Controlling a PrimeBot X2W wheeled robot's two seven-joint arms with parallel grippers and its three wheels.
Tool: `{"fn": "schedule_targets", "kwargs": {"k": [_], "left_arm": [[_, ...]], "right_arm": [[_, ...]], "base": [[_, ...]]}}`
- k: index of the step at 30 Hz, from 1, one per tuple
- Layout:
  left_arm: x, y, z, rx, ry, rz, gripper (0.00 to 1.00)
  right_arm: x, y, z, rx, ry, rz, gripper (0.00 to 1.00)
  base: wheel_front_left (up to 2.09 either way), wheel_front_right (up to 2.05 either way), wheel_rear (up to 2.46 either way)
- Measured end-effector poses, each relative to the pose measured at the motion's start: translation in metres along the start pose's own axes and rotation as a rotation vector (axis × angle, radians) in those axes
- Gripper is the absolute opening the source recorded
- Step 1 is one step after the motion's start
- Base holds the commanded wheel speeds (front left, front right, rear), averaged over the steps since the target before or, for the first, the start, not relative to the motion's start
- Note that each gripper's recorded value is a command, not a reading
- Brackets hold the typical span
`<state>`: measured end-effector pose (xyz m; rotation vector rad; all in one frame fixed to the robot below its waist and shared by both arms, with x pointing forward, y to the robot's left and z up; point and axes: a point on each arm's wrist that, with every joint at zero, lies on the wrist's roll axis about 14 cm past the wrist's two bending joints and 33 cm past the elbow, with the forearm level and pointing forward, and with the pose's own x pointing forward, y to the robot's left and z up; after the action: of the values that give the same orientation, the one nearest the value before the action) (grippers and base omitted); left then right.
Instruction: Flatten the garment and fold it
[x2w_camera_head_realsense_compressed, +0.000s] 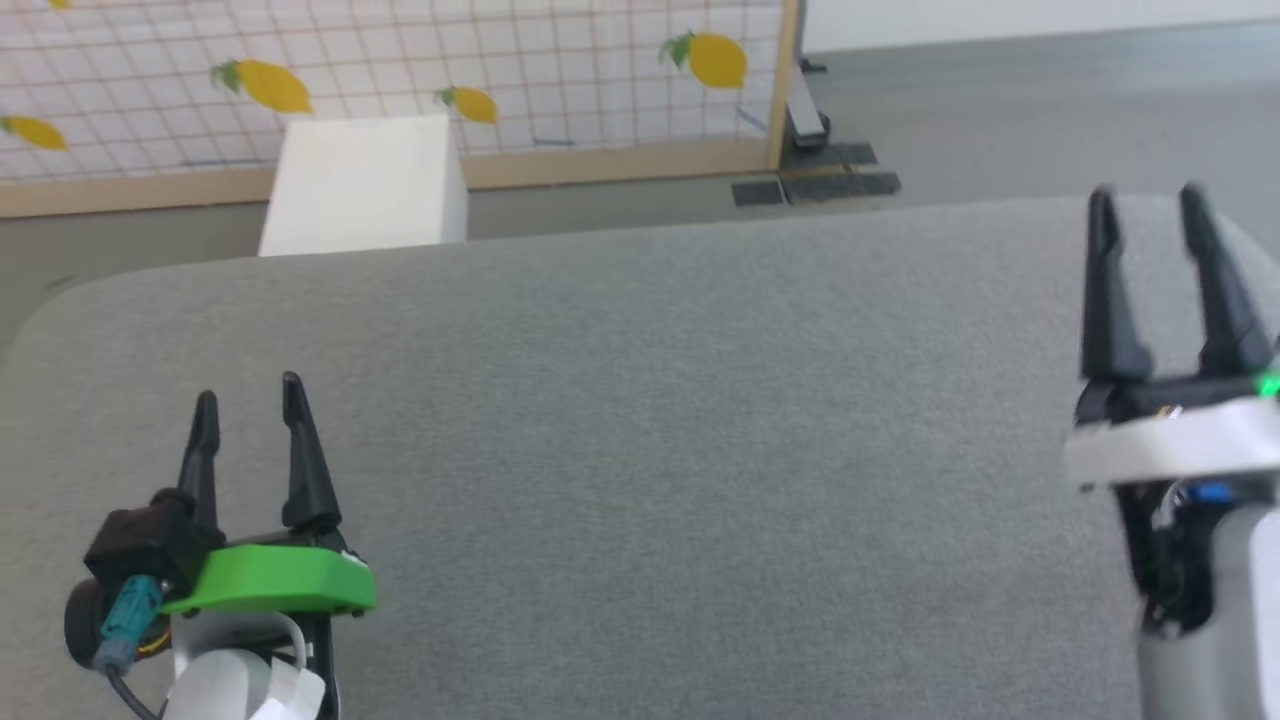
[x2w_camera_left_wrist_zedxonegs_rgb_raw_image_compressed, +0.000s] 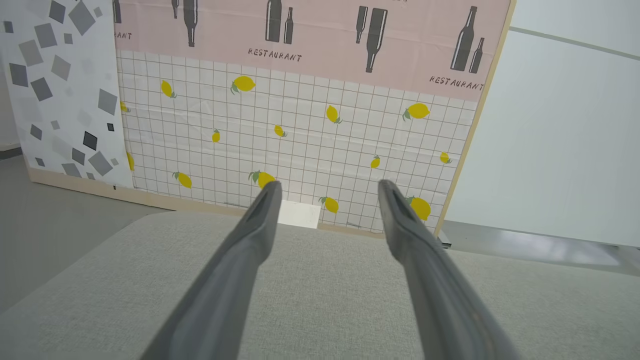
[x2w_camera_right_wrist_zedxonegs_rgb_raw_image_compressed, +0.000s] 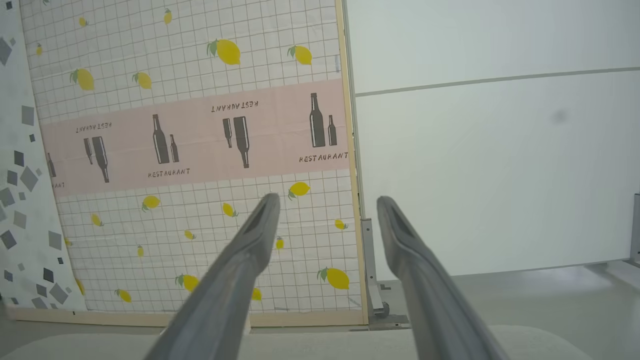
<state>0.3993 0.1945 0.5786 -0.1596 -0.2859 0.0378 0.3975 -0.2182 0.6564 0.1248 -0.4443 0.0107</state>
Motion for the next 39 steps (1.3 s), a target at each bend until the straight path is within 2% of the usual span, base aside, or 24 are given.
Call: {"fn": "schedule_targets", "kwargs": {"k": [5, 11, 22, 35, 36, 39], "left_arm": [[-0.016, 0.008, 0.006, 0.000, -0.002, 0.021, 1.00], [-0.032, 0.006, -0.003, 0.006, 0.039, 0.010, 1.00], [-0.050, -0.006, -0.041, 0.039, 0.170, -0.041, 1.00], [-0.054, -0.012, -0.060, 0.047, 0.233, -0.064, 1.00], [-0.054, -0.012, -0.060, 0.046, 0.235, -0.065, 0.00], [-0.054, -0.012, -0.060, 0.046, 0.234, -0.065, 0.00]], "right_arm": [[-0.026, 0.025, -0.030, 0.040, 0.077, 0.042, 1.00], [-0.053, 0.046, -0.067, 0.033, 0.194, 0.097, 1.00], [-0.087, 0.035, -0.099, -0.009, 0.309, 0.072, 1.00], [-0.093, 0.023, -0.107, -0.012, 0.340, 0.034, 1.00], [-0.093, 0.023, -0.108, -0.012, 0.342, 0.034, 0.00], [-0.093, 0.023, -0.108, -0.013, 0.344, 0.035, 0.00]], "base": [[0.00, 0.00, 0.00], [0.00, 0.00, 0.00], [0.00, 0.00, 0.00], [0.00, 0.00, 0.00], [0.00, 0.00, 0.00], [0.00, 0.00, 0.00]]}}
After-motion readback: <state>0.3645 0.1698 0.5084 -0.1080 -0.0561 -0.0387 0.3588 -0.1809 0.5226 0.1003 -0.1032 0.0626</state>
